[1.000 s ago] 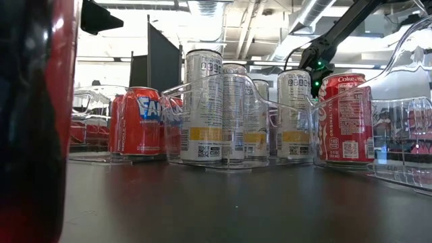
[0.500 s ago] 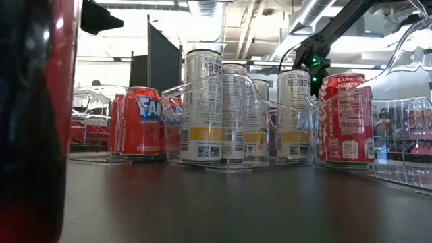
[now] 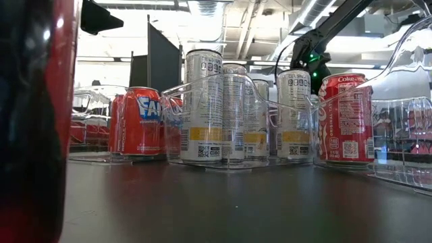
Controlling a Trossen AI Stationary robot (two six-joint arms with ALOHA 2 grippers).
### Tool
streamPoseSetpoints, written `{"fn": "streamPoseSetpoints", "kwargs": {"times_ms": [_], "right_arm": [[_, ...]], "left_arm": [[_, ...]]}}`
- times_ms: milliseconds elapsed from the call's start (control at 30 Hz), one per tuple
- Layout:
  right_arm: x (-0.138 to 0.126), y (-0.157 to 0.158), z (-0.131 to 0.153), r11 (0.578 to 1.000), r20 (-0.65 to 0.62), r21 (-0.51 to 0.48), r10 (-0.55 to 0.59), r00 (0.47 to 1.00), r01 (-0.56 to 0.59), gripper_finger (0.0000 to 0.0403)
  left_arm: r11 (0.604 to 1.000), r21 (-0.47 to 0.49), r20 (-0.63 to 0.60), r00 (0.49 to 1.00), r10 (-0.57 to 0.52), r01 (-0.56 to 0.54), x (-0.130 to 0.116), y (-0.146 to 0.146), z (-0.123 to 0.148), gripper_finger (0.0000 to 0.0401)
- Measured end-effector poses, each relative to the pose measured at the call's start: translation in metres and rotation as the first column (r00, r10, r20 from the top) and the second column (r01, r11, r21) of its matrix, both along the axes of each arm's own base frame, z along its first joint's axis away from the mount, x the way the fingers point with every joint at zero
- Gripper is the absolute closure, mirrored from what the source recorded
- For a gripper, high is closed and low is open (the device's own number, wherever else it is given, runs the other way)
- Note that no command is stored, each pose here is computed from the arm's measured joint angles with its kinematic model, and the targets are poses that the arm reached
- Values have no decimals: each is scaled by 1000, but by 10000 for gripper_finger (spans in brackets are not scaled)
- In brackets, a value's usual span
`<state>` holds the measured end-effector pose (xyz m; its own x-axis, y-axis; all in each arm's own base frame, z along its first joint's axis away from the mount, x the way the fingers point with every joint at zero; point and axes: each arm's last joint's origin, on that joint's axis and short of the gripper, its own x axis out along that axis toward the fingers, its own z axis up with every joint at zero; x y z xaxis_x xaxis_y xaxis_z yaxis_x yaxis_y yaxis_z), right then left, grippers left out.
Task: Sort soda cans
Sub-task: Put the red soda can into the right transparent bin
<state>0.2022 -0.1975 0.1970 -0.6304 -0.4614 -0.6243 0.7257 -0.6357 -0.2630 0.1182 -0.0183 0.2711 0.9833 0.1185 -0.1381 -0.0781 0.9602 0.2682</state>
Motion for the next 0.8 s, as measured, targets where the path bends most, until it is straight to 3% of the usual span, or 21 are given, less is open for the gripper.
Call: {"fn": "streamPoseSetpoints", "kwargs": {"times_ms": [500, 800], "right_arm": [[-1, 56, 56, 987, 108, -116, 122, 987, -109, 121], [-8, 106, 91, 943, 183, -205, 301, 936, -263, 122]], "left_arm": [[1000, -1, 0, 1000, 0, 0, 0, 0, 0, 162], [1000, 1, 0, 1000, 0, 0, 0, 0, 0, 162]]}}
